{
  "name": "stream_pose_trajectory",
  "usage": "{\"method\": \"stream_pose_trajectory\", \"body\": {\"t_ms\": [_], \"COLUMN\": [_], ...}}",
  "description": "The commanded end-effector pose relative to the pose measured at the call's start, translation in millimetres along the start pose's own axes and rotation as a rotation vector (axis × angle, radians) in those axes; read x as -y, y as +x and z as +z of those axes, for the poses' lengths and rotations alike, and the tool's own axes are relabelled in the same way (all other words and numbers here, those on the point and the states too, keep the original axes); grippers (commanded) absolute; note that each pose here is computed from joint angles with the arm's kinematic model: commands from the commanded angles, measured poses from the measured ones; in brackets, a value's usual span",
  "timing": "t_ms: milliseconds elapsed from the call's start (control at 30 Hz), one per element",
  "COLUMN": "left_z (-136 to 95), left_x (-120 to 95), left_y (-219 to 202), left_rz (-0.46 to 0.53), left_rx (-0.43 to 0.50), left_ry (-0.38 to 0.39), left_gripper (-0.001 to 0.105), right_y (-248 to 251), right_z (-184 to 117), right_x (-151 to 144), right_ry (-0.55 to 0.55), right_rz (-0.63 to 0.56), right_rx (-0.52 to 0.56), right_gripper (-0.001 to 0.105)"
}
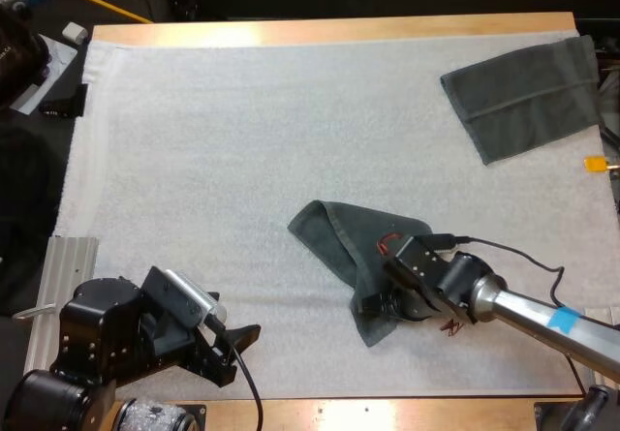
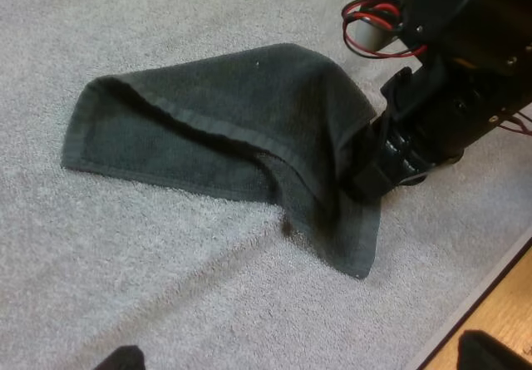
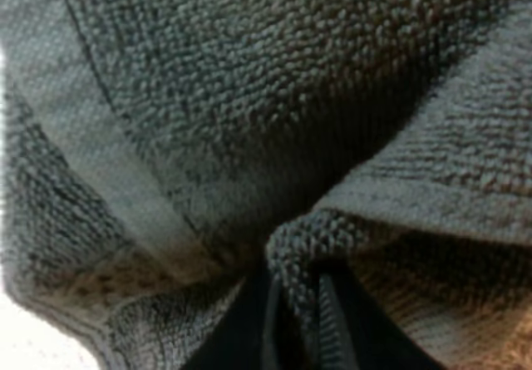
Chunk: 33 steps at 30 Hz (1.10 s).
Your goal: Pick towel from pile, fold and stack
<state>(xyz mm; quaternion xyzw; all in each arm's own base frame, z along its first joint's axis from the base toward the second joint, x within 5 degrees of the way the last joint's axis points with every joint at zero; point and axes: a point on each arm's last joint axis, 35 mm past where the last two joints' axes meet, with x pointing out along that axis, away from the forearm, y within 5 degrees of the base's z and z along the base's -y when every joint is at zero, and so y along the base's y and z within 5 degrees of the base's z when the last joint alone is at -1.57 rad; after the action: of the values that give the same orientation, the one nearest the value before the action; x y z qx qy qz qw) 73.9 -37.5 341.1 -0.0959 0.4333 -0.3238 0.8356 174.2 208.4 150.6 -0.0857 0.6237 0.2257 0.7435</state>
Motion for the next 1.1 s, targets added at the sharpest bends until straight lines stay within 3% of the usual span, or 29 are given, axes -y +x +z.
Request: {"method": "stream_pose_trajectory", "body": {"t_ms": [0,333,500,667,767,900,933,1000,1067], "left_z": [1,1,1,2,2,2,2,2,3], "left_x": [2,1,1,1,1,1,1,2,2], "left_y": [-1,-1,-1,0,-1,0,0,-1,-1], "left_rz": [-0.017,-0.012,-0.011,-0.013,-0.014,-0.015,-0.015,-0.018,-0.016], "left_rx": [0.004,0.006,0.006,0.003,0.005,0.002,0.002,0.004,0.007], "left_ry": [0.007,0.009,0.010,0.002,0.002,0.003,0.004,0.006,0.009], "left_gripper": [0.070,0.071,0.070,0.071,0.071,0.071,0.071,0.071,0.071], "right_y": [-14,-72,-71,-64,-59,-61,-63,-67,-72], "right_z": [7,64,78,85,91,97,98,98,95], "right_x": [-4,-17,4,3,5,4,3,3,4], "right_ry": [-0.023,-0.099,-0.032,-0.015,-0.001,-0.009,-0.019,-0.040,-0.067], "right_rz": [0.006,-0.103,-0.148,-0.125,-0.120,-0.095,-0.089,-0.087,-0.108], "right_rx": [0.069,0.385,0.398,0.382,0.364,0.359,0.358,0.339,0.309], "right_gripper": [0.001,0.000,0.000,0.001,0.019,0.066,0.074,0.078,0.073]}}
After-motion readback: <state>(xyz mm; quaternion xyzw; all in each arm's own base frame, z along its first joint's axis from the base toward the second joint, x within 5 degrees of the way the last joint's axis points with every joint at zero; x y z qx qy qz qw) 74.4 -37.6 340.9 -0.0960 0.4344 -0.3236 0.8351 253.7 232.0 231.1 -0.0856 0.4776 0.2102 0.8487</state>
